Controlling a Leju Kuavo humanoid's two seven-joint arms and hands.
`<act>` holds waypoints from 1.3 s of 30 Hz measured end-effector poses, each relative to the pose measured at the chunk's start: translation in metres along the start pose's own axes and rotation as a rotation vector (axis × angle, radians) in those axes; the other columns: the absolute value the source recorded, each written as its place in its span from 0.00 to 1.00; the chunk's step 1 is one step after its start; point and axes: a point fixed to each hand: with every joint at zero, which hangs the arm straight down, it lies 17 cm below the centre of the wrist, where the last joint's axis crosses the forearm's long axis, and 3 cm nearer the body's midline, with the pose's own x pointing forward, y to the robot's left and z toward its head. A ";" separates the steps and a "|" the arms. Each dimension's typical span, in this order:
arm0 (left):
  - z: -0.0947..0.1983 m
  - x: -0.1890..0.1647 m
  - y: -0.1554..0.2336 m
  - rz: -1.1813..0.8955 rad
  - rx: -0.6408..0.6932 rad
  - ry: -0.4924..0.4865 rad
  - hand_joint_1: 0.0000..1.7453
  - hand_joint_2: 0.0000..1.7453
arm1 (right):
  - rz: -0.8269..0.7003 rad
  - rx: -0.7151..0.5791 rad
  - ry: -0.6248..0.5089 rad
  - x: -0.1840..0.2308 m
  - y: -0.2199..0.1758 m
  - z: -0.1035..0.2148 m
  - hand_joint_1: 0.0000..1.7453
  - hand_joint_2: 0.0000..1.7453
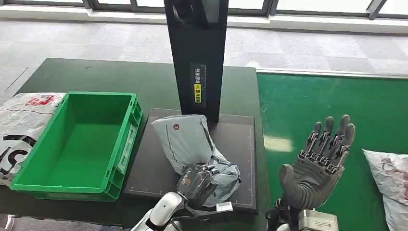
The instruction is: Moved the parcel from conveyor to table for the left to box.
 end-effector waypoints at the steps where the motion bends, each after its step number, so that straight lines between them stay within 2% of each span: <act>1: 0.000 0.000 0.001 0.004 0.003 0.001 1.00 1.00 | 0.001 0.001 0.000 0.000 0.000 0.000 0.00 1.00; 11: 0.001 0.000 0.004 0.016 0.009 0.012 1.00 1.00 | 0.003 0.003 0.001 0.000 0.000 0.001 0.00 1.00; 14: 0.002 -0.003 0.013 0.018 0.053 0.025 1.00 1.00 | 0.005 0.006 0.002 0.000 0.000 0.002 0.00 1.00; 17: 0.004 -0.008 0.063 0.054 0.265 0.042 1.00 1.00 | 0.014 0.015 0.006 0.000 0.000 0.005 0.00 1.00; 20: 0.007 -0.011 0.100 0.077 0.382 0.039 1.00 1.00 | 0.016 0.016 0.008 0.000 0.000 0.006 0.00 1.00; 23: 0.035 0.008 0.186 0.033 0.693 -0.121 1.00 1.00 | 0.014 0.015 0.010 0.000 -0.001 0.007 0.00 1.00; 24: 0.044 0.005 0.209 0.013 0.769 -0.137 1.00 1.00 | 0.014 0.014 0.011 0.000 -0.001 0.007 0.00 1.00; 28: 0.071 -0.011 0.256 -0.012 0.908 -0.111 1.00 1.00 | 0.013 0.014 0.010 0.000 -0.001 0.006 0.00 1.00; 33: 0.110 -0.018 0.317 -0.070 1.094 -0.127 1.00 1.00 | 0.015 0.015 0.010 0.000 -0.001 0.007 0.00 1.00; 39: 0.148 -0.021 0.362 -0.110 1.245 -0.137 1.00 1.00 | 0.011 0.014 0.012 0.000 0.000 0.007 0.00 1.00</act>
